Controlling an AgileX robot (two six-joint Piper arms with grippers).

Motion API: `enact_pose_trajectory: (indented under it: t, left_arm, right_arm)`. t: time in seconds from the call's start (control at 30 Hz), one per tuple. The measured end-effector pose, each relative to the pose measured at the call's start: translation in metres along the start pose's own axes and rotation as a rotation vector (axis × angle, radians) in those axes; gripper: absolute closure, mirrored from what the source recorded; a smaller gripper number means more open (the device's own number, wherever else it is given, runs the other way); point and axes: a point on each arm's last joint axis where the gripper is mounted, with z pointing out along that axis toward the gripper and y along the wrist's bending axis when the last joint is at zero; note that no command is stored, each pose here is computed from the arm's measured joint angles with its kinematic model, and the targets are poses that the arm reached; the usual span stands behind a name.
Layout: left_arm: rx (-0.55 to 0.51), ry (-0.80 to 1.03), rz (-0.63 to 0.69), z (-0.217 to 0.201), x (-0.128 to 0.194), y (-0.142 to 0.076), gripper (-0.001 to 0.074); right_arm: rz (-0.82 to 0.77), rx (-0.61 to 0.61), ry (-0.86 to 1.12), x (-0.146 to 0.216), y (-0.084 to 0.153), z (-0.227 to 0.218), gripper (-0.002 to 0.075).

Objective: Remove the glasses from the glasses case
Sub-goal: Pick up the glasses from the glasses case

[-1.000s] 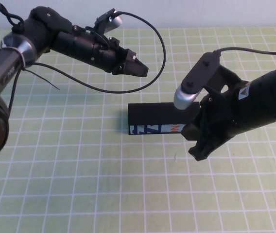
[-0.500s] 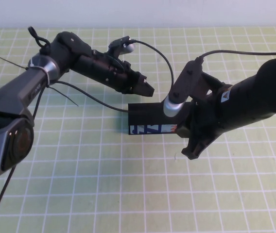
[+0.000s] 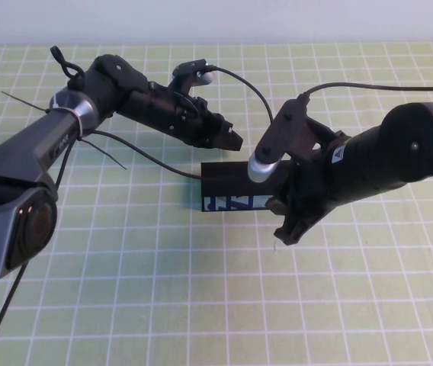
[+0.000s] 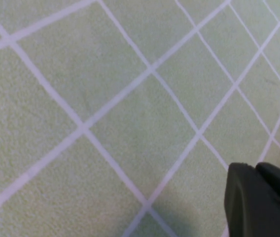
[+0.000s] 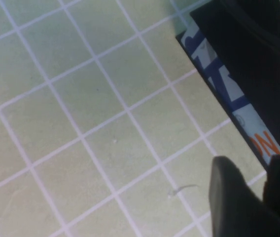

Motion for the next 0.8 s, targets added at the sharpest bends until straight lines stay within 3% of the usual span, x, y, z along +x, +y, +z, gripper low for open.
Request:
enact_pose_trajectory:
  t: [0.3, 0.8]
  left_arm:
    - [0.009, 0.036, 0.008, 0.004, 0.004, -0.001, 0.0739]
    - [0.017, 0.063, 0.0, 0.011, 0.01, 0.001, 0.0739]
  right_arm:
    - [-0.015, 0.052, -0.034, -0.002, -0.006, 0.008, 0.0471]
    - [-0.1, 0.082, 0.011, 0.004, -0.01, 0.02, 0.0435]
